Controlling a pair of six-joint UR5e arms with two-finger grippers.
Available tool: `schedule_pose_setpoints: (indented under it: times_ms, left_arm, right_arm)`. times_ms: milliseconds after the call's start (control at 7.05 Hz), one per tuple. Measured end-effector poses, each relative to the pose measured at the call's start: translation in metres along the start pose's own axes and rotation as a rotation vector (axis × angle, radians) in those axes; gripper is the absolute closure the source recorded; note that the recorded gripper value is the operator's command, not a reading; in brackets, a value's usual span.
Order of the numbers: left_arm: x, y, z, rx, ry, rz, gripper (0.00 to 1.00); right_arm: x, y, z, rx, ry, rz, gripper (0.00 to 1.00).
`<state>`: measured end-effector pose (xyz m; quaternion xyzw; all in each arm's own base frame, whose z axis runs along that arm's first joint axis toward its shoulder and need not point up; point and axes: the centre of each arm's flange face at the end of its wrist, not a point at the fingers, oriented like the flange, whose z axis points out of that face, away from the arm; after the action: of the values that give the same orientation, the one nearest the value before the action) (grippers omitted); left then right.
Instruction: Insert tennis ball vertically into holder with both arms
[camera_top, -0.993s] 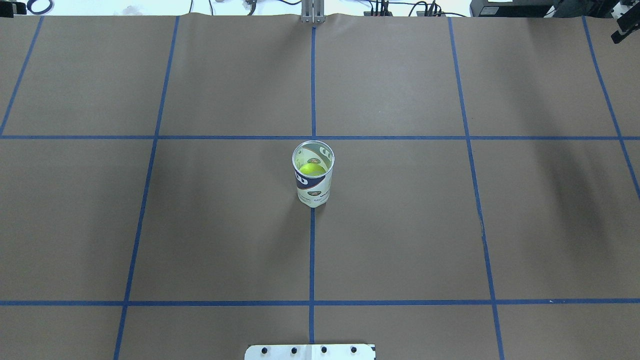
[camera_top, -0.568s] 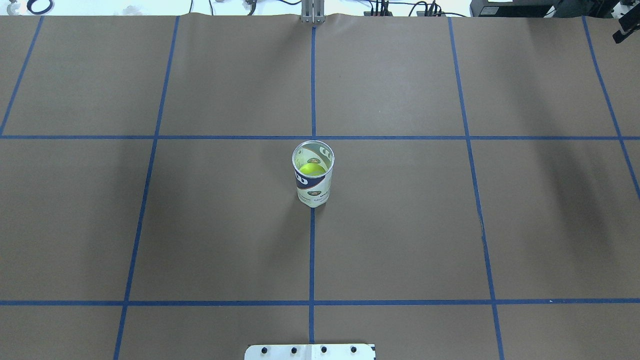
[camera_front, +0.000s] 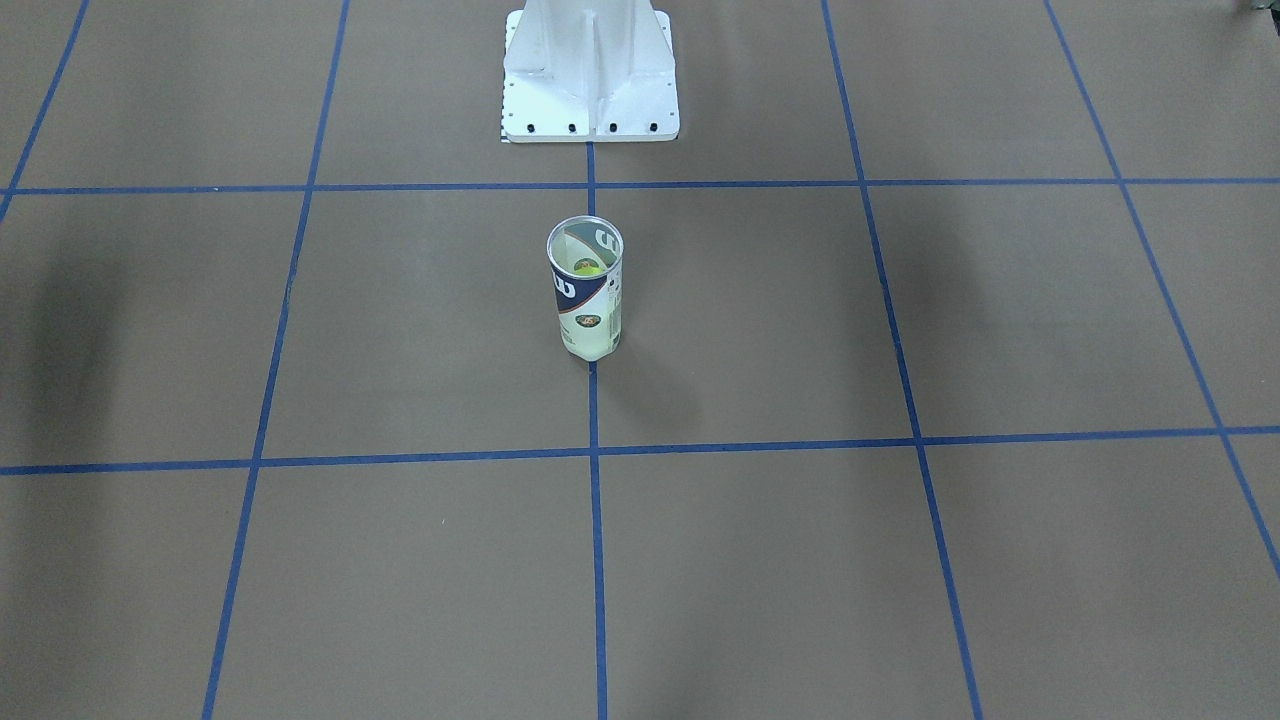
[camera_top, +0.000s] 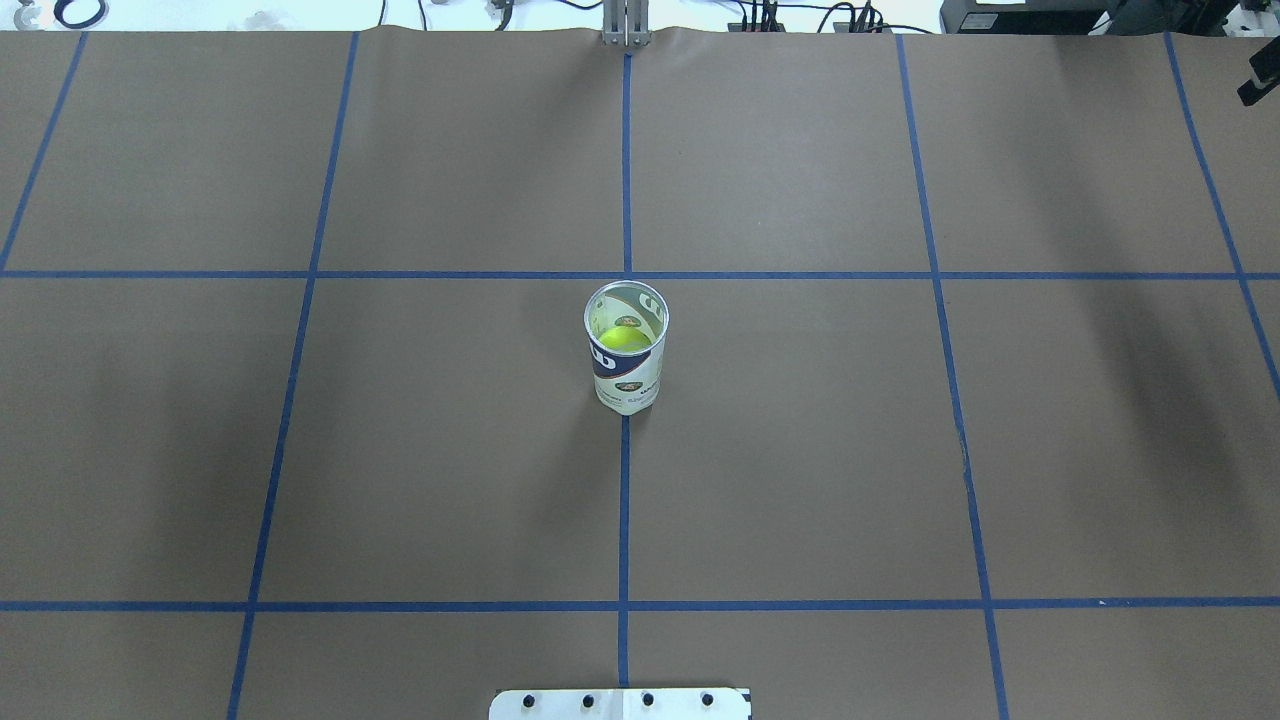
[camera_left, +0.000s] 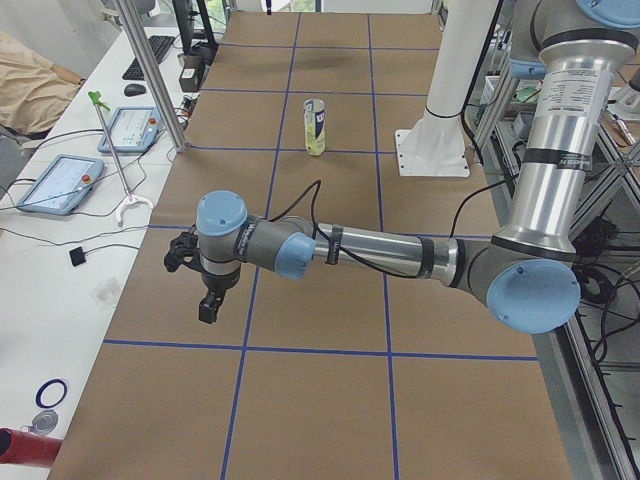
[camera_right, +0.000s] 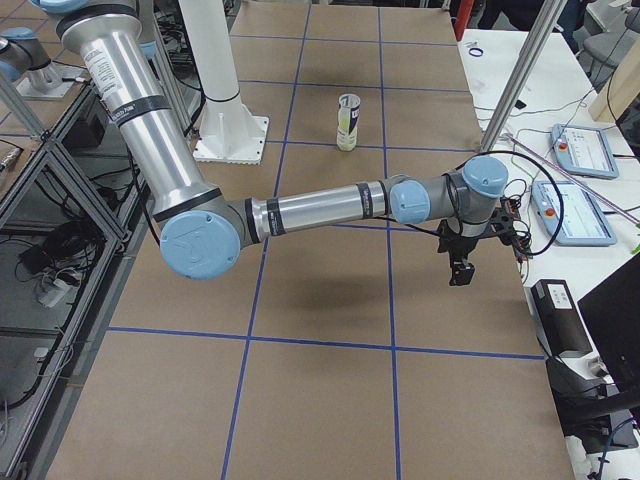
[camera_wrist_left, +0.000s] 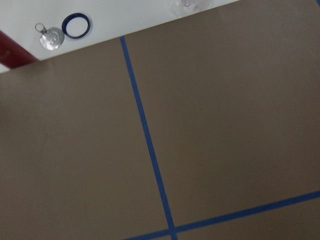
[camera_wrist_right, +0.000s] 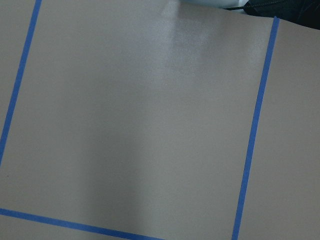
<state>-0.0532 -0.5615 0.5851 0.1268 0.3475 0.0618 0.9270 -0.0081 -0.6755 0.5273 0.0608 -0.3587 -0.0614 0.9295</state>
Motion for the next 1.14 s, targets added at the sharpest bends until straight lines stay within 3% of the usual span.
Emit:
schedule_pose_setpoints:
  times_ms: [284,426,709,1135]
  left_arm:
    - [-0.021,0.045,0.015,-0.155,0.005,-0.057,0.00]
    - [-0.034,0.066,0.016,-0.203,0.007,-0.107,0.00]
    - [-0.044,0.093,0.012,-0.220,0.011,-0.151,0.00]
    - [-0.030,0.104,-0.005,-0.180,-0.002,-0.284,0.00]
  right_arm:
    - [0.023,0.025,0.013,-0.027,0.001,0.039,0.00]
    - [0.038,0.043,0.023,-0.045,0.002,0.063,0.00]
    - [0.055,0.080,0.035,-0.064,0.005,0.091,0.00]
    - [0.054,0.122,0.031,-0.055,0.008,0.100,0.00]
